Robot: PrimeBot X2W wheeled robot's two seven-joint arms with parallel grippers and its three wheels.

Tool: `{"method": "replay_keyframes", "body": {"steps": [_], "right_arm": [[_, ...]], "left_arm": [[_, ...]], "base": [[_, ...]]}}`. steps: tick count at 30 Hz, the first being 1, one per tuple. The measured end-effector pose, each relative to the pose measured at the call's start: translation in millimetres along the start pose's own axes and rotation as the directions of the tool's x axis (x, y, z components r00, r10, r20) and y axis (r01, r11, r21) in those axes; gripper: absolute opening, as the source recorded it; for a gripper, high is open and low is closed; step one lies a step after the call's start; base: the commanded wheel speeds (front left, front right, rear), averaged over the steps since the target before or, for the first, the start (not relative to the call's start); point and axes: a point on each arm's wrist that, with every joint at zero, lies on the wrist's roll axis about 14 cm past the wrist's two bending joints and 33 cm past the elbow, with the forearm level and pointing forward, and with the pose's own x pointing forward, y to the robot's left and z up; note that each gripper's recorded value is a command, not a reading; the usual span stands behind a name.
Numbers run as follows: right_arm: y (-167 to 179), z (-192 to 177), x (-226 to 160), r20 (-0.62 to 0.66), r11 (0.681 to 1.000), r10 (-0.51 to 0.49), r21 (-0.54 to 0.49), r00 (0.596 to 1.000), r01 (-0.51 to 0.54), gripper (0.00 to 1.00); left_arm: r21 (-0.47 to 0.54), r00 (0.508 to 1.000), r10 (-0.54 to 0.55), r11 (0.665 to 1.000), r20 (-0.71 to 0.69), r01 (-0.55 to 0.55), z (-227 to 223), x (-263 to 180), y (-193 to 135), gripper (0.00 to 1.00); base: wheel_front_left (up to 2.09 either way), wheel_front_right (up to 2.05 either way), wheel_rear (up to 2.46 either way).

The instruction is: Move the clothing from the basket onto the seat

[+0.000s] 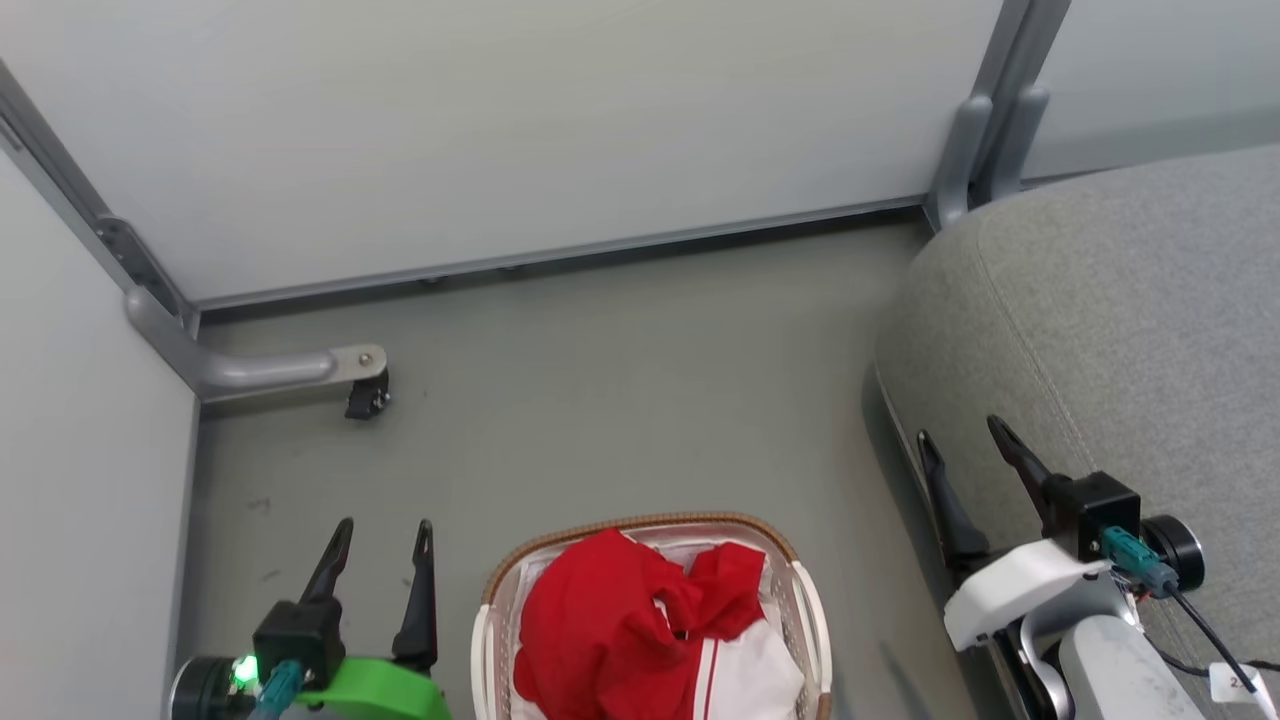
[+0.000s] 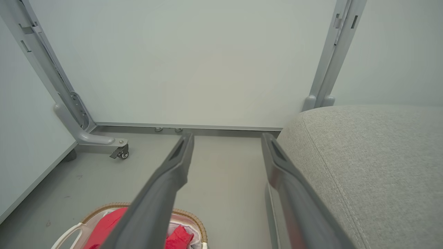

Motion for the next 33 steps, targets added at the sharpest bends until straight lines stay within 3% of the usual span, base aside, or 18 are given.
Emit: {"method": "replay_keyframes", "body": {"steps": [13,22,33], "right_arm": [[-6.1,-18.0,36.1,-0.03,1.0,0.003,0.002,1.0,-0.003,1.0],[-22.5,-49.1,45.3,-0.1,0.999,-0.035,0.001,0.994,0.035,1.0],[-34.0,-85.0,54.6,-0.175,0.999,-0.054,-0.007,0.983,0.053,1.0]], "left_arm": [[-0.052,0.964,-0.233,0.972,-0.124,0.228,-42.4,63.0,-67.2,1.0],[-0.098,0.864,-0.423,0.906,-0.273,0.413,-100.9,72.2,-118.6,1.0],[-0.144,0.706,-0.519,0.842,-0.482,0.52,-182.1,53.4,-135.6,1.0]], "base": [[0.0,0.0,0.0],[0.0,0.0,0.0],[0.0,0.0,0.0]]}}
